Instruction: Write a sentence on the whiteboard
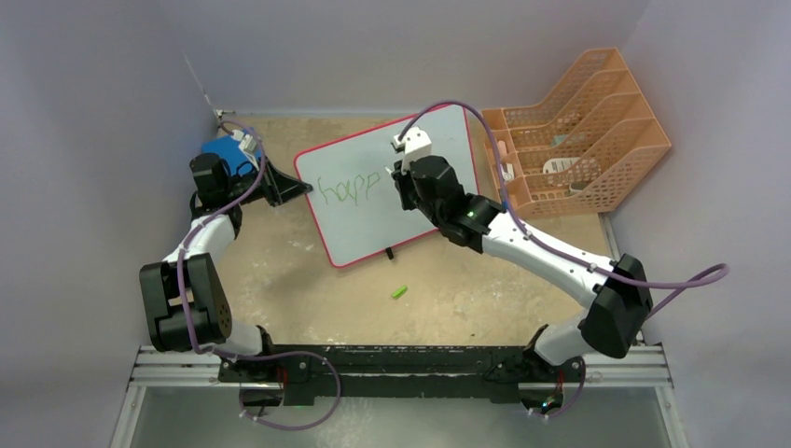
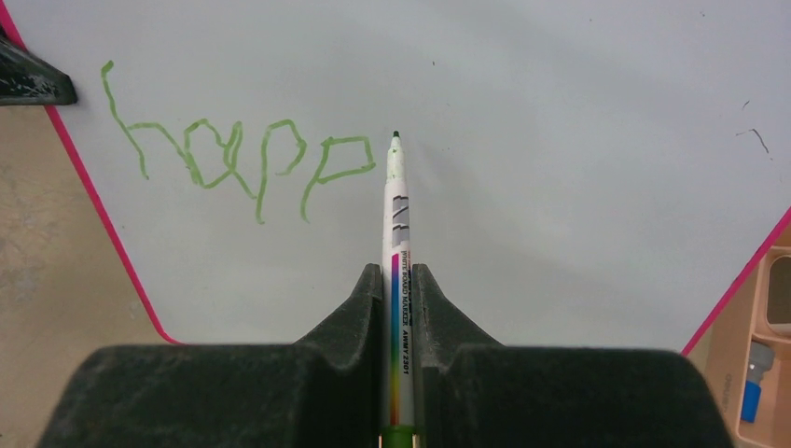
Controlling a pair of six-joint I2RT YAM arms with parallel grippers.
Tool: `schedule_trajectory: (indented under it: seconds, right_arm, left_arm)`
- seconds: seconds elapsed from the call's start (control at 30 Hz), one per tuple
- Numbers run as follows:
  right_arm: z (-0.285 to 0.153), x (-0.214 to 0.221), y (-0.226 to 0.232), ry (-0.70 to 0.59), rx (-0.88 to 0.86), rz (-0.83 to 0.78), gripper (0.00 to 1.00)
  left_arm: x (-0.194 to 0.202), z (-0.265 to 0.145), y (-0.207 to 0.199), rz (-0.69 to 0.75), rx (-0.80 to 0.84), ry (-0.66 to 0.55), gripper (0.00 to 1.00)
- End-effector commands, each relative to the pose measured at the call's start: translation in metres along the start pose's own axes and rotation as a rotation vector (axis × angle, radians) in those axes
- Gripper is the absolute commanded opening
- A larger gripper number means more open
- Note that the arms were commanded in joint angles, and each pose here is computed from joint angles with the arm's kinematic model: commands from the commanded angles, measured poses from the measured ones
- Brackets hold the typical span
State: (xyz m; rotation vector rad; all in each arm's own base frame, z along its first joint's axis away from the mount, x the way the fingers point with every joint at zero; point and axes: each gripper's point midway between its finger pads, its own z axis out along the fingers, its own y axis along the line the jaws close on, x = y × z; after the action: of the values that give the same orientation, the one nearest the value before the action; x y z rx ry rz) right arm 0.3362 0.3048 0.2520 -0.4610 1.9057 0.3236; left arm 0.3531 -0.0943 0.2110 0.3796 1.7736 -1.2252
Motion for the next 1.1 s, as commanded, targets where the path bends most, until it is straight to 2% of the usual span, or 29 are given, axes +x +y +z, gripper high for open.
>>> schedule_trajectory:
  seconds: [0.0,1.07]
  right_arm:
    - [0.000,-0.014,-0.001,-0.052,-0.007,-0.017,0.00]
    - [0.018,-0.007,0.004,-0.013,-0.010,-0.048,0.00]
  left_arm:
    - [-0.009,0.004,-0.008,0.087,0.017,-0.003,0.00]
    - [-0.009,0.003,-0.008,0.087,0.018,-0.002,0.00]
